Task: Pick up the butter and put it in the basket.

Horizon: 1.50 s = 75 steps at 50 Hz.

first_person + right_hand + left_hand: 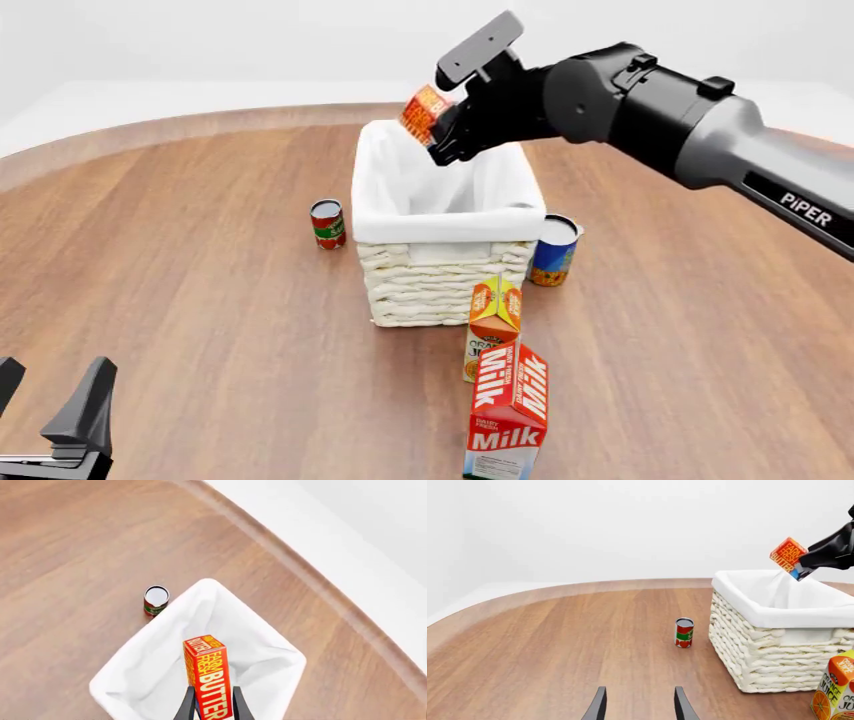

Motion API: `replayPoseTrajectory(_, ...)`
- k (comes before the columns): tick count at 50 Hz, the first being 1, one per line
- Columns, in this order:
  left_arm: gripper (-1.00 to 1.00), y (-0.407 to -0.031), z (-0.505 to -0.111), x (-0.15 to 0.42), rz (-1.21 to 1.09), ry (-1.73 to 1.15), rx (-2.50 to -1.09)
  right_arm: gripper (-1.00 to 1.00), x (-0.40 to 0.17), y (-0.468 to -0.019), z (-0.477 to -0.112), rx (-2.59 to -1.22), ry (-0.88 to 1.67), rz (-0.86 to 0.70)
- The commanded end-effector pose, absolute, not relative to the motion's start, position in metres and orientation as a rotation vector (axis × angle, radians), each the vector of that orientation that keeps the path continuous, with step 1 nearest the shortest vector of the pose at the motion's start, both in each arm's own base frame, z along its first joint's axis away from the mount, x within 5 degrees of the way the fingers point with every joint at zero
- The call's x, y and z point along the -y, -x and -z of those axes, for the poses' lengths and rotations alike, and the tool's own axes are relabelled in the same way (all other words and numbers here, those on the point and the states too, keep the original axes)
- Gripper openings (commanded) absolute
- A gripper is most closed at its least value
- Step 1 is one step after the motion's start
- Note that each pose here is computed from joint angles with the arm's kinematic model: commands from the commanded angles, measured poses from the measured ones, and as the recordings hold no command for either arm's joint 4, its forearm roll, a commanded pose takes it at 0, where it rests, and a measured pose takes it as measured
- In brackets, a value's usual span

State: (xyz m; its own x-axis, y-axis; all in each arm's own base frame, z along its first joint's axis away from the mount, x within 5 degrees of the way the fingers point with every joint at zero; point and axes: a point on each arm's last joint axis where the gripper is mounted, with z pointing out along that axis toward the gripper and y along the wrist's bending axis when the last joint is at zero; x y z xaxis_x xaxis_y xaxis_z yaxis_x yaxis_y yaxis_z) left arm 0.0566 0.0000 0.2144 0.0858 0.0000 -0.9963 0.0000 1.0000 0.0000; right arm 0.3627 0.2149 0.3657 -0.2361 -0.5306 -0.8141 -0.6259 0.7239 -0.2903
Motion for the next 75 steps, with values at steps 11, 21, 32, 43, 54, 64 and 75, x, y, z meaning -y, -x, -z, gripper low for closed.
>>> replayPoseTrajectory(11, 1.00, -0.057, -0.214, 0.000, 0.000, 0.000, -1.485, -1.00, -0.217, -0.381, -0.355, -1.924, 0.936, -0.076)
replayPoseTrajectory(21, 1.00, -0.057, -0.214, 0.000, 0.000, 0.000, -1.485, -1.00, -0.215, -0.391, -0.339, -1.950, 0.978, -0.043)
replayPoseTrajectory(32, 1.00, -0.057, -0.214, 0.000, 0.000, 0.000, -1.485, -1.00, -0.217, -0.396, -0.334, -1.954, 1.001, -0.033)
replayPoseTrajectory(43, 1.00, -0.057, -0.214, 0.000, 0.000, 0.000, -1.485, -1.00, -0.222, -0.400, -0.331, -1.954, 1.013, -0.031)
replayPoseTrajectory(54, 1.00, -0.057, -0.214, 0.000, 0.000, 0.000, -1.485, -1.00, -0.225, -0.405, -0.326, -1.957, 1.018, -0.030)
replayPoseTrajectory(64, 1.00, -0.057, -0.214, 0.000, 0.000, 0.000, -1.485, -1.00, -0.227, -0.408, -0.322, -1.961, 1.024, -0.029)
replayPoseTrajectory(75, 1.00, -0.057, -0.214, 0.000, 0.000, 0.000, -1.485, -1.00, -0.228, -0.411, -0.310, -1.982, 1.041, -0.025)
